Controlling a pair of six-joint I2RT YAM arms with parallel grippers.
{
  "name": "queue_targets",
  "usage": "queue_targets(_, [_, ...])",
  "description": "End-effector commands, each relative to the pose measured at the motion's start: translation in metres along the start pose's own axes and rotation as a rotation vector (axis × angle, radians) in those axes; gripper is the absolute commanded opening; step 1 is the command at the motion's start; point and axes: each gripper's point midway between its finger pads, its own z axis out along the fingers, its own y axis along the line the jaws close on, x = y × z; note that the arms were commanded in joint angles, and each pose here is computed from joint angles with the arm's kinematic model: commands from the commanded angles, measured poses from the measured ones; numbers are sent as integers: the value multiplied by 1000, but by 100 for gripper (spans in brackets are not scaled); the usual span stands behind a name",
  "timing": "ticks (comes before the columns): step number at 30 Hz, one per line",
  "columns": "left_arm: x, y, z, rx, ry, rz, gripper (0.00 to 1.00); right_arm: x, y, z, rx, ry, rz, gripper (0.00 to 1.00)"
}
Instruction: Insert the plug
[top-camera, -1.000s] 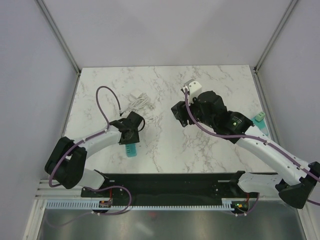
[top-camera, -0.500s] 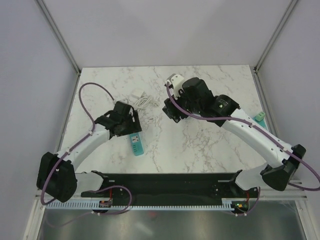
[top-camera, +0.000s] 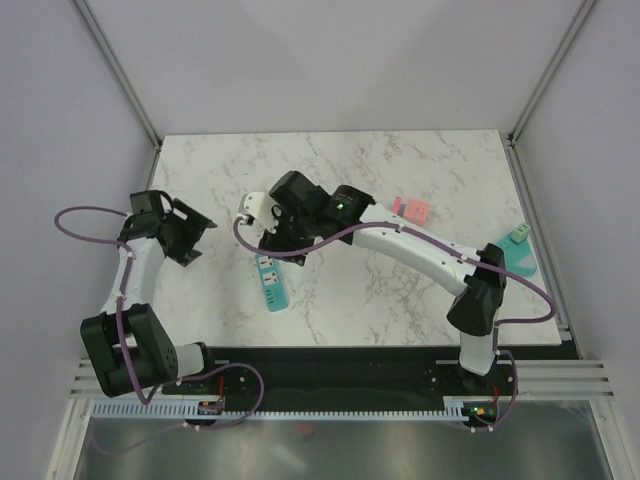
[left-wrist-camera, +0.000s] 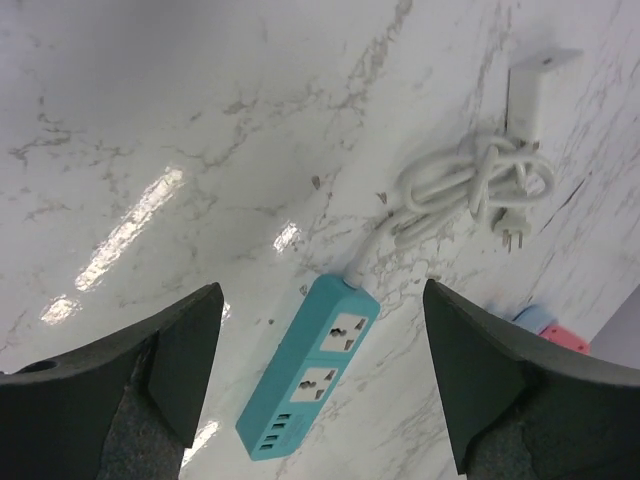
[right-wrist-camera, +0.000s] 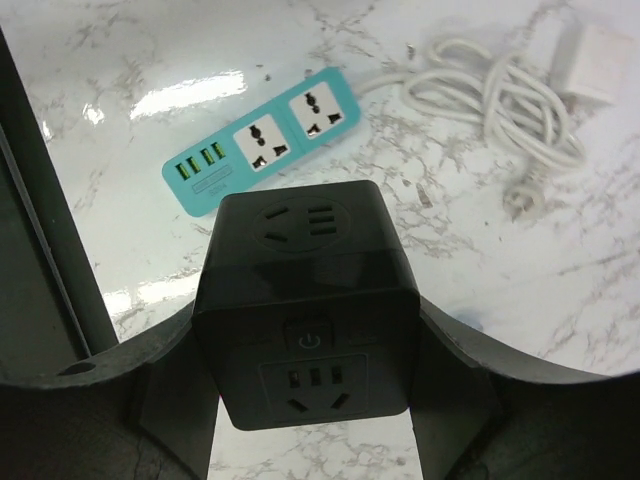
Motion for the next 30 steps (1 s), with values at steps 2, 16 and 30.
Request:
queue_targets(2, [-12,0,-1,39,19,-191,98,-23,19,16,-119,-53,-242,0])
queue_targets(16, [-11,29,14,0,-51,-198,100,9,44,101,-296,101,-578,0])
queue_targets(30, [-20,63,13,-99,-145,-276,100,20,45,133,-324,136,-518,0])
